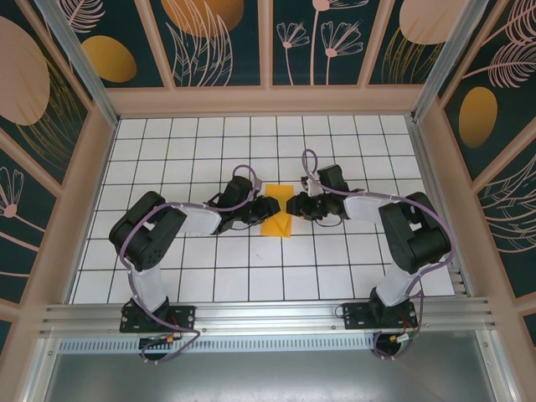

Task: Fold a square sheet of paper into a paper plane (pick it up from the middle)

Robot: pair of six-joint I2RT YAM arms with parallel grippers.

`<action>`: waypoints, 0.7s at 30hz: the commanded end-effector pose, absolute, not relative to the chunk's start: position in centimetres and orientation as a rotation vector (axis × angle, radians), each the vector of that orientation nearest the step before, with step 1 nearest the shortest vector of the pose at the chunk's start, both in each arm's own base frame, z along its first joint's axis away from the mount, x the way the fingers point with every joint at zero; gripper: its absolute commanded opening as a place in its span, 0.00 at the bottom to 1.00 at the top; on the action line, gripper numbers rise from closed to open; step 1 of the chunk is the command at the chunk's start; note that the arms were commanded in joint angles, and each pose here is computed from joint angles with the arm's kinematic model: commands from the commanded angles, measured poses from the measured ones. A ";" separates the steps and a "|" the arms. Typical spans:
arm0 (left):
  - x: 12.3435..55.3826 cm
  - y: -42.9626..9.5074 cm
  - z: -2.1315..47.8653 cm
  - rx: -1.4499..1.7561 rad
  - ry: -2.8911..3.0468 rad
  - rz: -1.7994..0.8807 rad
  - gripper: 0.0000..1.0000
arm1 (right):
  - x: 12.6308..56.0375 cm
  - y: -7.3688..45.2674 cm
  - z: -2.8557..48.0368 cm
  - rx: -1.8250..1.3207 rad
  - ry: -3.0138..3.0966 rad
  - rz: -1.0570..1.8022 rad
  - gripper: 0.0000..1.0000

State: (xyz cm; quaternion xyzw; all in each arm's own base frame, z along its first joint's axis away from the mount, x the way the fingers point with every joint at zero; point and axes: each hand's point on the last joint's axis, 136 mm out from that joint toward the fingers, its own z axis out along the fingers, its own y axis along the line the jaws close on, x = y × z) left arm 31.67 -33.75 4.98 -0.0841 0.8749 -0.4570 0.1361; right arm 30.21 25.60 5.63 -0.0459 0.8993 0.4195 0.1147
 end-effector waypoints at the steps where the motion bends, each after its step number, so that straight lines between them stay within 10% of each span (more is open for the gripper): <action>1: 32.2 -34.3 5.3 -0.233 2.518 -1.327 0.30 | 29.8 25.9 6.0 -0.186 2.631 1.245 0.24; 10: 32.2 -34.4 5.6 -0.226 2.511 -1.338 0.30 | 30.3 25.5 5.5 -0.170 2.638 1.197 0.03; 21: 31.8 -35.1 6.9 -0.114 2.495 -1.379 0.38 | 31.7 24.7 4.1 -0.151 2.661 1.059 0.01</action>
